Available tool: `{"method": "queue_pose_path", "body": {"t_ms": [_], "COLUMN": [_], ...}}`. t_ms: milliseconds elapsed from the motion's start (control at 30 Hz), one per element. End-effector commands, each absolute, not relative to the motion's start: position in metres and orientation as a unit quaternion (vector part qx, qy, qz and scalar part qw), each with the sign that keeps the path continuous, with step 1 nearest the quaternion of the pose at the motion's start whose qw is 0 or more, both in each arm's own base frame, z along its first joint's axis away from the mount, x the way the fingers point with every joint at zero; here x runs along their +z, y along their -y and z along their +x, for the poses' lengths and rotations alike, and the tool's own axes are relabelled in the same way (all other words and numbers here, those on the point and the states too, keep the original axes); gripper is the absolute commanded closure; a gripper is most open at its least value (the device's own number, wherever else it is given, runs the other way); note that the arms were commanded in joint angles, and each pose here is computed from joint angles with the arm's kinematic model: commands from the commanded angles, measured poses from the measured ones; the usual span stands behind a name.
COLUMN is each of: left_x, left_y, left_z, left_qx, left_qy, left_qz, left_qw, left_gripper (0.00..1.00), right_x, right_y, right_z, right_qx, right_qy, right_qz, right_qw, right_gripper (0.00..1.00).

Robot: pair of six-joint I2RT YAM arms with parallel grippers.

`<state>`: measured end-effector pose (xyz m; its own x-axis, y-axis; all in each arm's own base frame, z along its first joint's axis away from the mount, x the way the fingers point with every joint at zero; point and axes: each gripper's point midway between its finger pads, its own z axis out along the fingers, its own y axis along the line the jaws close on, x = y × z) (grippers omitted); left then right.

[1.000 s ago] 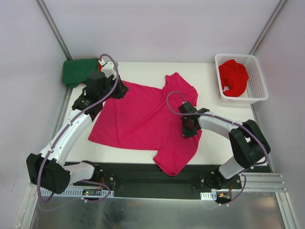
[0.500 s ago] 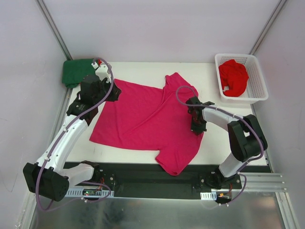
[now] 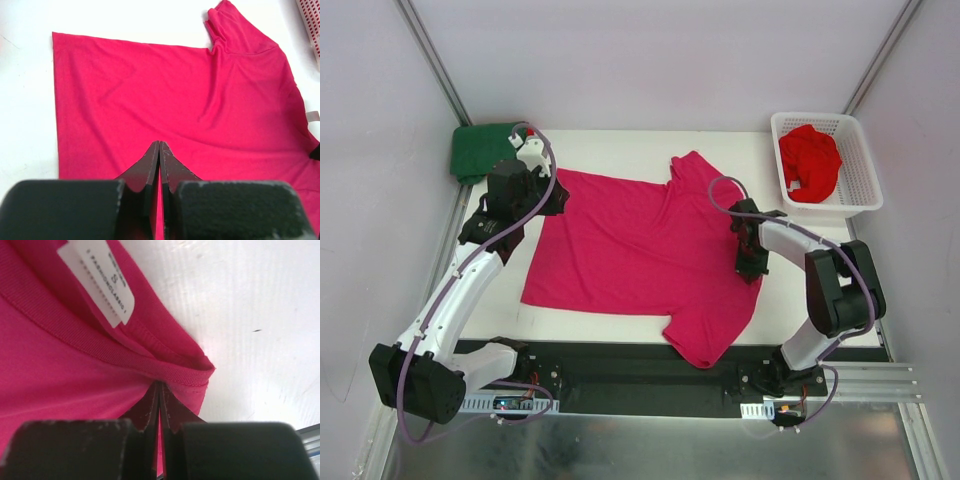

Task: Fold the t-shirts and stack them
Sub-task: Flatten out the tshirt

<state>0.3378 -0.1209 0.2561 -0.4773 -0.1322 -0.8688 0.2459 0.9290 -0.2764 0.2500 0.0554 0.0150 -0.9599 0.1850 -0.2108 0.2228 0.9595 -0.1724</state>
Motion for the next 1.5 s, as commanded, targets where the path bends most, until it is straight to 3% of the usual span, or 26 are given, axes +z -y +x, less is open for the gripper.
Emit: {"method": "queue_pose_path", "body": {"t_ms": [0,367,767,1067,1467], "left_x": [0.264,0.257,0.221,0.144,0.101], "left_y": [0.115,0.108,0.149,0.186,0.202], "left_z": [0.337,0.335,0.353,0.408,0.464], "left_qx": [-0.179,-0.167,-0.255,-0.261,-0.24], "left_qy": [-0.831,-0.834,-0.847,-0.883,-0.904], "left_qz": [0.032,0.027,0.016,0.01,0.025], "left_qw": [0.526,0.525,0.466,0.39,0.352], "left_gripper": [1.0,1.0,1.0,1.0,1.0], "right_x": [0.016,0.031,0.131,0.105,0.061], "right_y": [-0.031,-0.008,-0.09,-0.156,-0.18], "right_z": [0.24,0.257,0.306,0.37,0.424], "right_qx": [-0.124,-0.119,0.064,0.119,0.111], "right_qy": [-0.983,-0.98,-0.958,-0.968,-0.977], "right_qz": [0.108,0.136,0.048,-0.024,-0.029], "right_qw": [0.079,0.086,0.275,0.22,0.179], "right_gripper": [0.99,0.99,0.99,0.99,0.99]}}
